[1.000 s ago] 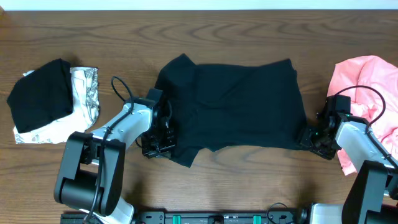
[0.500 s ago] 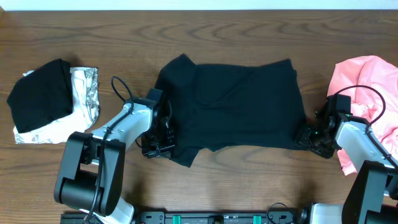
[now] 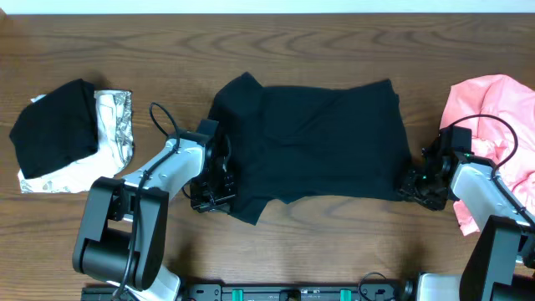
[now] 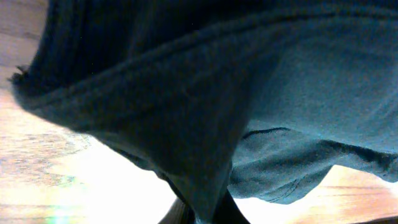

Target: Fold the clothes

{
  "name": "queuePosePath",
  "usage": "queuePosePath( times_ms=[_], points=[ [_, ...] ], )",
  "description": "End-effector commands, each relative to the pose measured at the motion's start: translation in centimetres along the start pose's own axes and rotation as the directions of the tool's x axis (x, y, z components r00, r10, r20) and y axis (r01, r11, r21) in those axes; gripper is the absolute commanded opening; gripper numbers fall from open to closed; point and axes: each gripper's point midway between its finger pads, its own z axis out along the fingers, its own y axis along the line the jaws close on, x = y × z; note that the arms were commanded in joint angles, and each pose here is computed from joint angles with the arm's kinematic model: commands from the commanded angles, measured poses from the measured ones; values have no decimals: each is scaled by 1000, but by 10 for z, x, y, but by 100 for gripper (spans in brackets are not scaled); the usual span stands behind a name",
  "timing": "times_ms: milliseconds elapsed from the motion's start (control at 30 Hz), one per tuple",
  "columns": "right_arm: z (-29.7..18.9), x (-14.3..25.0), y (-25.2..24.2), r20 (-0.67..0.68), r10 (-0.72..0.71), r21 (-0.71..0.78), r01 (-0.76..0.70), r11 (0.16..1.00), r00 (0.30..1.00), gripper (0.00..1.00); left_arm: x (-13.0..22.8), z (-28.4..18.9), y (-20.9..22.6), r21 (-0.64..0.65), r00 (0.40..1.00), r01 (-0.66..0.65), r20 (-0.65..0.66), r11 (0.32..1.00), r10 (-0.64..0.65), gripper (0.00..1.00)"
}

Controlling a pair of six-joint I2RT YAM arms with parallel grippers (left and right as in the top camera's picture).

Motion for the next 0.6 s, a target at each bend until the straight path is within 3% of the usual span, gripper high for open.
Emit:
queuePosePath(
  times_ms=[0,67,133,167,233,267,567],
  points=[
    [5,7,3,-18,0,-11,0,1000,1000,52,-4,-3,0,-6,1000,-13,15,1000,13,6],
    [6,7,2,-15,0,-12,0,1000,1000,51,-4,-3,0,-6,1000,-13,15,1000,13,6],
    [8,7,2,-14,0,-11,0,1000,1000,43,-4,-3,0,-6,1000,-13,15,1000,13,6],
    [8,8,1,-13,-1,-9,0,1000,1000,35,-4,-3,0,-6,1000,-13,15,1000,13,6],
    [9,7,1,-8,-1,-10,1,1000,1000,7,-4,-3,0,-6,1000,-13,14,1000,13,6],
    [9,7,1,-8,-1,-10,1,1000,1000,1,-3,-3,0,-7,1000,-12,12,1000,12,6],
    [4,-1,4,23,-9,-19,9,1000,1000,1,2,-8,1,-9,1000,-20,8,1000,20,5]
  ],
)
